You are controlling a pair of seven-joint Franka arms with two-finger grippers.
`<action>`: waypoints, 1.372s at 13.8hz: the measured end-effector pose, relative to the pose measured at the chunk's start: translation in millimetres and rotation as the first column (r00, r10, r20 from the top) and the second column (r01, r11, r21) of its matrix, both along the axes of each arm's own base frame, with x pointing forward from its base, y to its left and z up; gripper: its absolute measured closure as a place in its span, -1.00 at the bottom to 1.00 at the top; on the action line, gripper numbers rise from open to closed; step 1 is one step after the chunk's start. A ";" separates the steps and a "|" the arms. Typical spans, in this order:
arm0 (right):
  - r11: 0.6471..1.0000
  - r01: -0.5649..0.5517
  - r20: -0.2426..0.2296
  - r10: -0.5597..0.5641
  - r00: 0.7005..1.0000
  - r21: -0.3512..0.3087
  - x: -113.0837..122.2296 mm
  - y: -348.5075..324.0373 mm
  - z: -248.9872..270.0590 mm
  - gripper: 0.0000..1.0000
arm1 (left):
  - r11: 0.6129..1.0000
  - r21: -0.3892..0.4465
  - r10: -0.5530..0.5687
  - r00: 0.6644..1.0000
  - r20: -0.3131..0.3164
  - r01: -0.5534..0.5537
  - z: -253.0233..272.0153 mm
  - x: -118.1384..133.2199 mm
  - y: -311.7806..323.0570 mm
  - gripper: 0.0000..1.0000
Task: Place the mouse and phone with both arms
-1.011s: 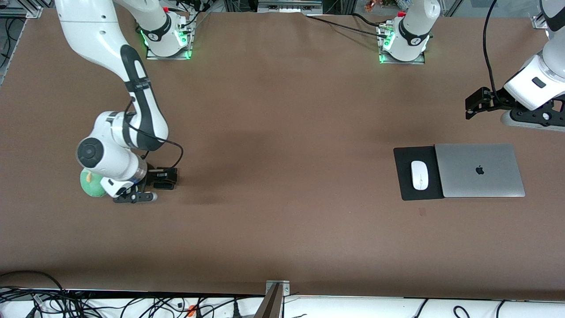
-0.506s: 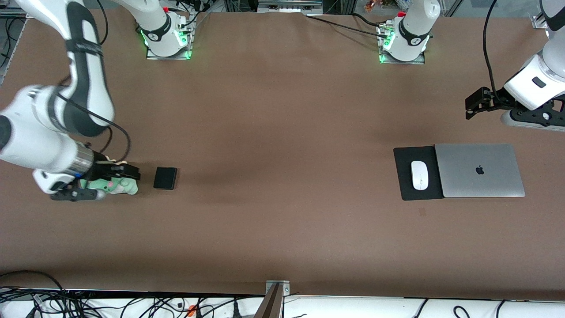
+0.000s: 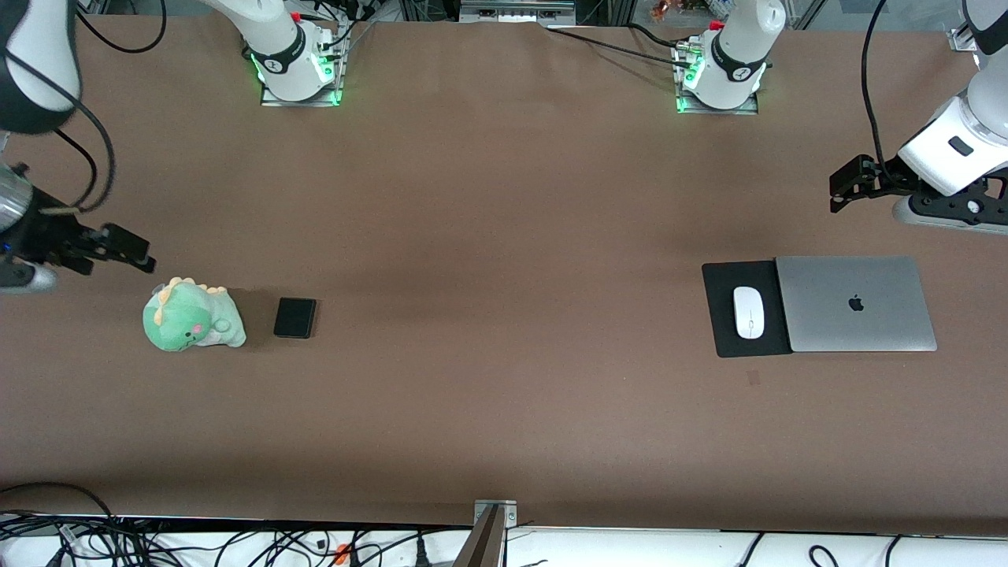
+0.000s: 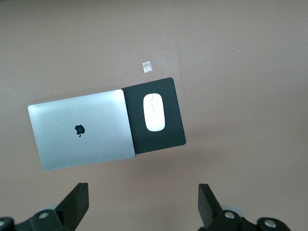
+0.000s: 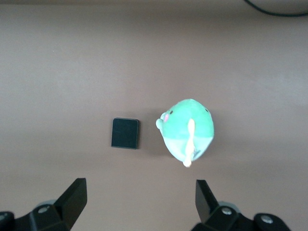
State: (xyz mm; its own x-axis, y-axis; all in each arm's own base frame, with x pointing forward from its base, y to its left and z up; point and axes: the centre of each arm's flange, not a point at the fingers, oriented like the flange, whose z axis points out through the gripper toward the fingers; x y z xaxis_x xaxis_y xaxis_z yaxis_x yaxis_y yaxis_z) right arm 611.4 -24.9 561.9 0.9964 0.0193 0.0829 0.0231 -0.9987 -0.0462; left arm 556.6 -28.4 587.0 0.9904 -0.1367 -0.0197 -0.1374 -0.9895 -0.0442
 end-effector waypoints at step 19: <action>0.998 0.039 -0.009 -0.040 0.999 -0.045 -18.3 -2.1 33.6 -1.00 | 1.000 0.000 -0.004 1.000 0.000 0.004 0.1 0.1 1.4 -1.00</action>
